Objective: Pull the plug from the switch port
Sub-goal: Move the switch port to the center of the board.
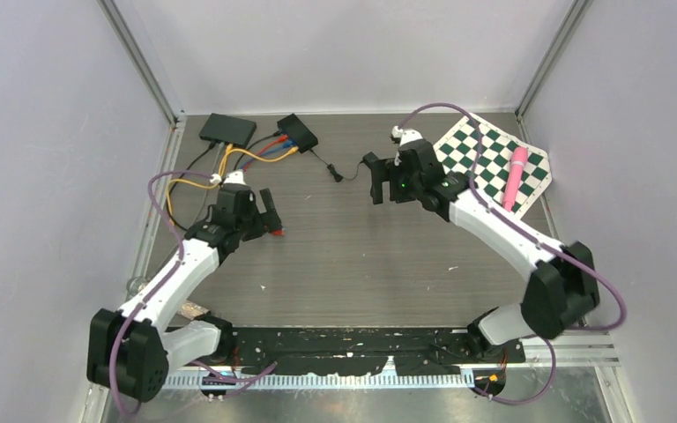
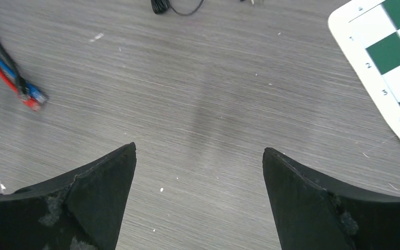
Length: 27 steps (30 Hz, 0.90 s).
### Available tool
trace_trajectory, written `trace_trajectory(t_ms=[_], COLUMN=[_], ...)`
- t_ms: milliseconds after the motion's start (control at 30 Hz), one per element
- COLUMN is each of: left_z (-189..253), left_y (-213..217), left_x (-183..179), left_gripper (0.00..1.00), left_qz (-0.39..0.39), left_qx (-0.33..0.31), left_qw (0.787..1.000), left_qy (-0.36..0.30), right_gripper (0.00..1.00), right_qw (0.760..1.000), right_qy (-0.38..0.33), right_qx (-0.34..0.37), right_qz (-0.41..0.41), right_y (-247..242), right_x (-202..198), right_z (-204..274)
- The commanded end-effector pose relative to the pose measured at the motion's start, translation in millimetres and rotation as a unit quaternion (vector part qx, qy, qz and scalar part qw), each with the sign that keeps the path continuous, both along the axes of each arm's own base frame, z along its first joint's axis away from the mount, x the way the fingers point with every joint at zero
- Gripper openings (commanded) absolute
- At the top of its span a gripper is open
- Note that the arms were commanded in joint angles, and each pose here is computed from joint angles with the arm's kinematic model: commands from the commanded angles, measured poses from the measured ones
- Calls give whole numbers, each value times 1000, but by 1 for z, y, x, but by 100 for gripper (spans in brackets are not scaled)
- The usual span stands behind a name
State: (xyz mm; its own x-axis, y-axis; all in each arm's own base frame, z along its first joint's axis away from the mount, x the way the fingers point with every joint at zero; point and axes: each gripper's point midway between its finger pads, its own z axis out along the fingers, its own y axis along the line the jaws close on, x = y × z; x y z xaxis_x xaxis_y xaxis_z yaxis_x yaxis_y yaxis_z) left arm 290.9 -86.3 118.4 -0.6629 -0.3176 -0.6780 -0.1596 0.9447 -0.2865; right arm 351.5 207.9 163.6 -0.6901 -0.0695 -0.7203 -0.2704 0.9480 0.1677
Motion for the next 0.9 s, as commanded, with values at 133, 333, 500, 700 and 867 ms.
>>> trace_trajectory(t_ms=[133,333,500,700,867], left_z=[11,5,1,-8,-24], left_y=[-16,-24,-18,-5,0], left_x=[29,49,68,71,59], left_gripper=[99,96,94,95,93], left_qz=[-11,-15,-8,29,42], left_qx=[19,30,74,105,111], left_qw=[1000,999,996,991,988], left_qy=[4,24,53,72,99], right_gripper=[95,96,96,96,96], right_qw=[979,983,985,984,985], right_qy=[-179,-167,-156,-154,-140], right_qx=[91,55,39,38,42], right_qz=[-32,-49,-67,-80,-92], right_y=[-19,-40,-52,-63,-69], right_x=[-3,-6,-6,-8,-3], right_z=[83,77,70,69,61])
